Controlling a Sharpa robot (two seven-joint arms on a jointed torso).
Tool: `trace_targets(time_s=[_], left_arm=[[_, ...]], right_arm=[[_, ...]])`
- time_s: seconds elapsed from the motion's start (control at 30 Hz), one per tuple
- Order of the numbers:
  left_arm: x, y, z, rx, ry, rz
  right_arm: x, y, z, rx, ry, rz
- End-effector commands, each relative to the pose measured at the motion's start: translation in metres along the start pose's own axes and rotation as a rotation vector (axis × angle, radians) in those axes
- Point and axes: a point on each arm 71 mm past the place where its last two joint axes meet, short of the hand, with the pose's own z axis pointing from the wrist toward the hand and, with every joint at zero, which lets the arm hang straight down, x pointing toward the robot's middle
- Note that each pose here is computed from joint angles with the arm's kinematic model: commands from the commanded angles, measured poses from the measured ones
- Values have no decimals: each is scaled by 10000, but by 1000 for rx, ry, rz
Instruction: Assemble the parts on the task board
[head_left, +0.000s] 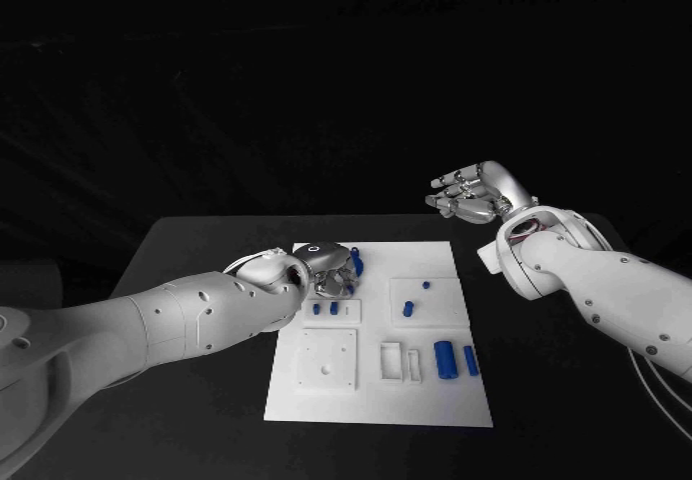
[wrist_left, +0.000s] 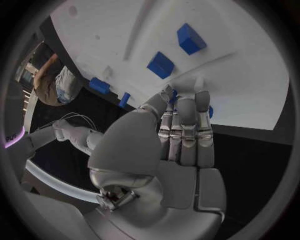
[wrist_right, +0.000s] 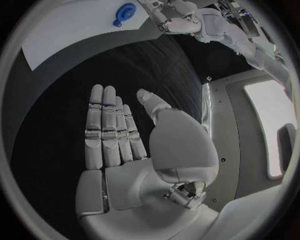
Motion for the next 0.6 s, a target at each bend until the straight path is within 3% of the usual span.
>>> trace_targets(time_s=[0.03,0.33,0.43,0.6], left_arm=[[-70,-29,-11,13,-30,-38],[-297,33,-162,3,-52,-105],[-393,107,-258,-14,-45,-113],[-450,204,-356,-32,-42,-117]], right_arm=[[-4,7,-2,-10,-4,1],[-22,-13,-10,-6,-5,-2],[-33,-23,-14,-3,-6,-4],[-38,-28,-16,-2,-5,-5]])
